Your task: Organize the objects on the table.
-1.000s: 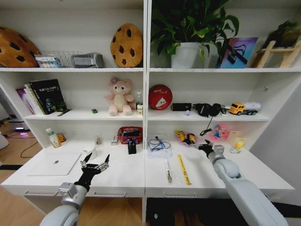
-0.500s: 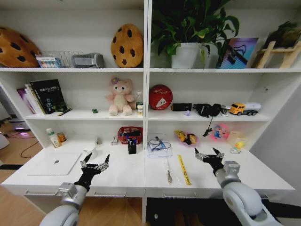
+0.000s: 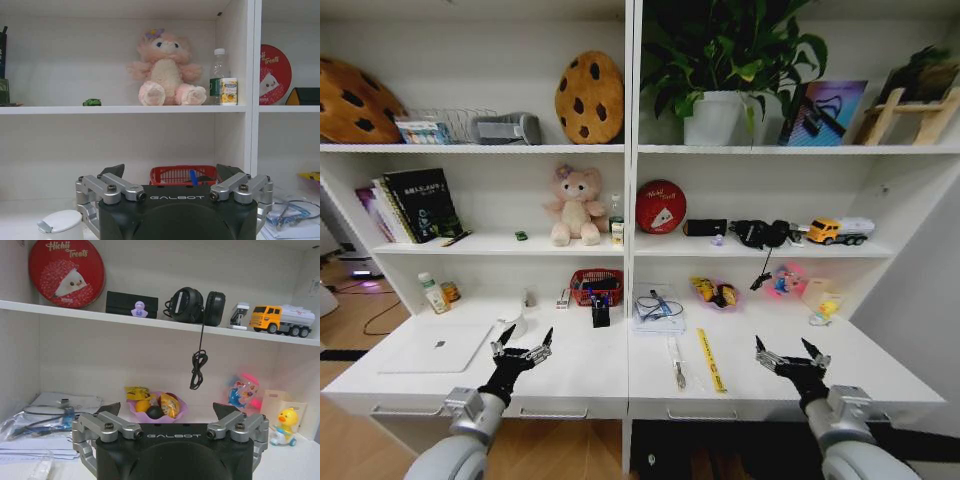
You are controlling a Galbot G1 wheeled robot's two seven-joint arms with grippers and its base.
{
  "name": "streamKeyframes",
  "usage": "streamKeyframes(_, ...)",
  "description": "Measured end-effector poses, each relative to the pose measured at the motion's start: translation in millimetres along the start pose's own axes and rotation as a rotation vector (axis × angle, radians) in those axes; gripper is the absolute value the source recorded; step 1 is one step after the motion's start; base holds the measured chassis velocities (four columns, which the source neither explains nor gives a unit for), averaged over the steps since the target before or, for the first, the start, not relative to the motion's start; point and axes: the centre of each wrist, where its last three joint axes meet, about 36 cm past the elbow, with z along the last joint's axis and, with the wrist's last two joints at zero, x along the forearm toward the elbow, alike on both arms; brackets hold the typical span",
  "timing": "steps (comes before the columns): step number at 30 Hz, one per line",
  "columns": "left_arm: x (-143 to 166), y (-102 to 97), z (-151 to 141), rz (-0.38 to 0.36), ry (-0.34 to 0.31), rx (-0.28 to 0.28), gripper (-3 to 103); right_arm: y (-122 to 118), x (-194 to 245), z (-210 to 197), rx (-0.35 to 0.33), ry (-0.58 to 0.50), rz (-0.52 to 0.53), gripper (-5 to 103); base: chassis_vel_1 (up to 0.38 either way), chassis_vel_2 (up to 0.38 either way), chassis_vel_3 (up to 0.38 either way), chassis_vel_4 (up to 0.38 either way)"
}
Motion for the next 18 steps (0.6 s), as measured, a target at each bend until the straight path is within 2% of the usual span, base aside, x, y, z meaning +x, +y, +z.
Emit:
streamKeyframes(5, 0.0, 0.0, 0.0, 0.0, 0.0, 0.0, 100, 4.6, -7.3, -5.2, 0.007, -0.014, -0.024, 100, 0.05, 0.069, -0.066, -0.057)
streamKeyframes(18, 0.0, 0.0, 0.0, 0.0, 0.0, 0.0, 100, 7.7, -7.4, -3.3, 0.019, -0.003, -0.042, 100, 0.164, 0.164, -0.171, -0.172)
